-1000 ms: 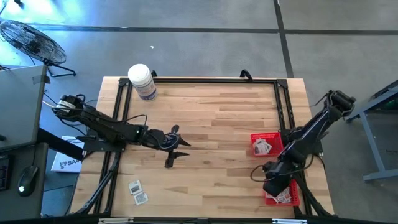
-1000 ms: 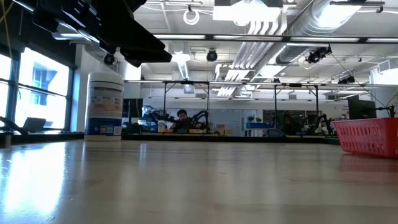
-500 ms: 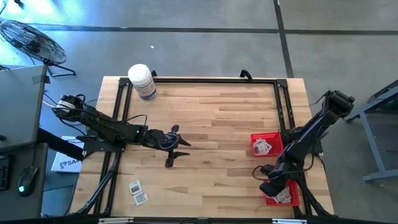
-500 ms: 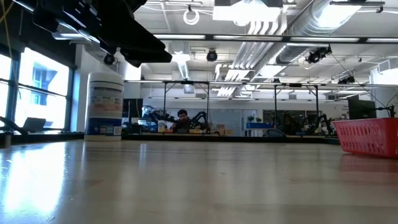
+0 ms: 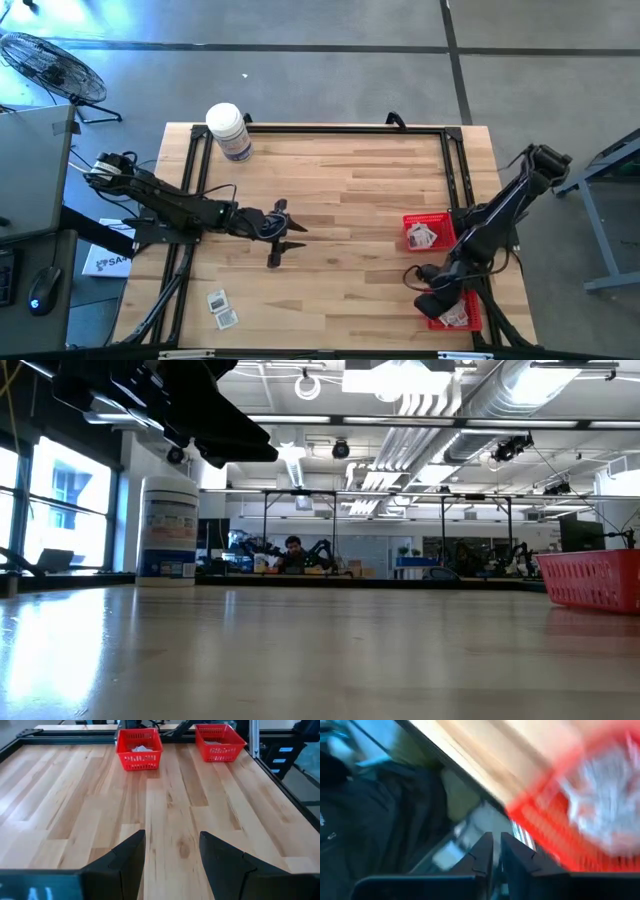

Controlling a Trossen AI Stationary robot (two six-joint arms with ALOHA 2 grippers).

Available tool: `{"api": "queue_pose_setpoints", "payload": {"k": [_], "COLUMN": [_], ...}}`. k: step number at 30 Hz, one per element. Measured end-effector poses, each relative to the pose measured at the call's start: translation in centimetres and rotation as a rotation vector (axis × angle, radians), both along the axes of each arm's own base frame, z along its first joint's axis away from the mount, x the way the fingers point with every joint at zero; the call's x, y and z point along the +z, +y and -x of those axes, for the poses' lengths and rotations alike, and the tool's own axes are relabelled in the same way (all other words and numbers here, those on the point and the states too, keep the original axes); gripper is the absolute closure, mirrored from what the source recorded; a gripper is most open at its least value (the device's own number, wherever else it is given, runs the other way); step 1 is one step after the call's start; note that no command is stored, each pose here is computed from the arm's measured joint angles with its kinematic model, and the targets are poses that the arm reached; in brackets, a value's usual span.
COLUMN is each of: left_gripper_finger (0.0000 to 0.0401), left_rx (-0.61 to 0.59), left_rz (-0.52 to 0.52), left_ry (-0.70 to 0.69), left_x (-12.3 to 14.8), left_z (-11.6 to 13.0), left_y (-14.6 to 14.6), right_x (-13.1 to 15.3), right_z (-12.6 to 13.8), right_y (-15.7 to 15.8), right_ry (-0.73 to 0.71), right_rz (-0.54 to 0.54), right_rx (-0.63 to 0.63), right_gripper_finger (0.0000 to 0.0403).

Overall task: Pick & Place First Aid Supplies
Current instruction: Put the black towelette pack into the top red basket

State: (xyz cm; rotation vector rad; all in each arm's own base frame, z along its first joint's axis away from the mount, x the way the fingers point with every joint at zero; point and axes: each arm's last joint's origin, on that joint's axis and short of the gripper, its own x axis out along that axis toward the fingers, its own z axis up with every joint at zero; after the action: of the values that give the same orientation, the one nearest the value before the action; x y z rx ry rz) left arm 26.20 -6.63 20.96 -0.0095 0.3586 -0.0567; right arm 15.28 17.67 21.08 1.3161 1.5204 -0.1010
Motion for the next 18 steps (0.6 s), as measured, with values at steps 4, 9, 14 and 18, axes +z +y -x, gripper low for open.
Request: {"api": "queue_pose_setpoints", "payload": {"k": [4, 9, 14, 18], "left_gripper_finger": [0.0218, 0.0218, 0.0218, 0.0218], "left_rx": [0.007, 0.031, -0.036, -0.162], "left_rz": [0.025, 0.09, 0.201, 0.308], "left_ry": [-0.027, -0.048, -0.07, -0.045], "left_x": [0.7, 1.9, 3.2, 3.6], "left_z": [0.3, 1.1, 2.0, 2.6], "left_y": [0.1, 0.3, 0.3, -0.4], "right_x": [1.3, 2.7, 4.9, 6.5], "right_z": [-1.9, -4.7, -7.1, -8.6], "right_y": [-1.1, -3.3, -5.5, -7.9], "right_ry": [-0.362, -0.859, -1.042, -1.008], "right_rz": [0.253, 0.836, 1.489, 1.75], "right_rx": [0.031, 0.14, 0.132, 0.007], "right_gripper_finger": [0.0392, 0.0401, 0.0397, 0.0397]}}
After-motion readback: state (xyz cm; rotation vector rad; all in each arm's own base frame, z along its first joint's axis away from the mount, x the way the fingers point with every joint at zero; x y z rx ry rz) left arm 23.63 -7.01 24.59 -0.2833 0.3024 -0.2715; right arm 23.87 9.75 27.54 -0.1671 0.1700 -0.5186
